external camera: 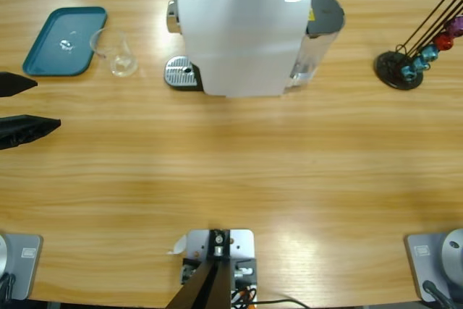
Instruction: Pour coffee
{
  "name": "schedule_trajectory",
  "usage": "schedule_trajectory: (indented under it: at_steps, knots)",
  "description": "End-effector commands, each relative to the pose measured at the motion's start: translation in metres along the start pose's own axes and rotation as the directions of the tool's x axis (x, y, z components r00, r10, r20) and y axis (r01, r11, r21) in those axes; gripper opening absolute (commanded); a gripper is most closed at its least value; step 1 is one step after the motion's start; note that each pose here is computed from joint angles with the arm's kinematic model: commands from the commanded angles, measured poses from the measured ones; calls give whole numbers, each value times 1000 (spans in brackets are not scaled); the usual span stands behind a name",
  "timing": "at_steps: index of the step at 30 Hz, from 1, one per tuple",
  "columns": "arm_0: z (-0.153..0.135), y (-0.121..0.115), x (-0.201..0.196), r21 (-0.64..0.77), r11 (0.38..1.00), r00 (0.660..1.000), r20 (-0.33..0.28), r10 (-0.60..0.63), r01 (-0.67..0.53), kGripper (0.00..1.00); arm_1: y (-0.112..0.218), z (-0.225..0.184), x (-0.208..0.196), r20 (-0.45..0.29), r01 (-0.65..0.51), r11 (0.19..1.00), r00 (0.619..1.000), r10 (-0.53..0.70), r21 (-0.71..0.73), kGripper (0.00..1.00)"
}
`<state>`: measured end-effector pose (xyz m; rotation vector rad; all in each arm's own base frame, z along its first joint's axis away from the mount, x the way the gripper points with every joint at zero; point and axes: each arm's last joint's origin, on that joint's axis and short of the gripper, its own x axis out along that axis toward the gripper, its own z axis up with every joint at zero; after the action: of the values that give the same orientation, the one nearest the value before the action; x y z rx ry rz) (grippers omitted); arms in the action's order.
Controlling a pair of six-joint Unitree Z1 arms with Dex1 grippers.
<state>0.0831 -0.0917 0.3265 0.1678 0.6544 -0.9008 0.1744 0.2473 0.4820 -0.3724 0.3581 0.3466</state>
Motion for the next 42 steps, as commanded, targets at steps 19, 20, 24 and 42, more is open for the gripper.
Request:
schedule_trajectory:
  at_steps: [19,20,24,42]
  knots:
    - [-13,-1,4,-11,1000,1000,-18,-23,23,936,108,-43,74,18,223,958,975,-223,-180,0]
    - [-13,-1,4,-11,1000,1000,-18,-23,23,936,110,-43,76,21,224,957,974,-225,-186,0]
    - [-15,-1,3,-13,1000,1000,-18,-25,25,936,117,-38,82,40,225,951,974,-221,-214,0]
    - [-16,-2,5,-18,999,998,-28,-50,50,936,159,-78,125,-21,148,961,987,-157,-235,0]
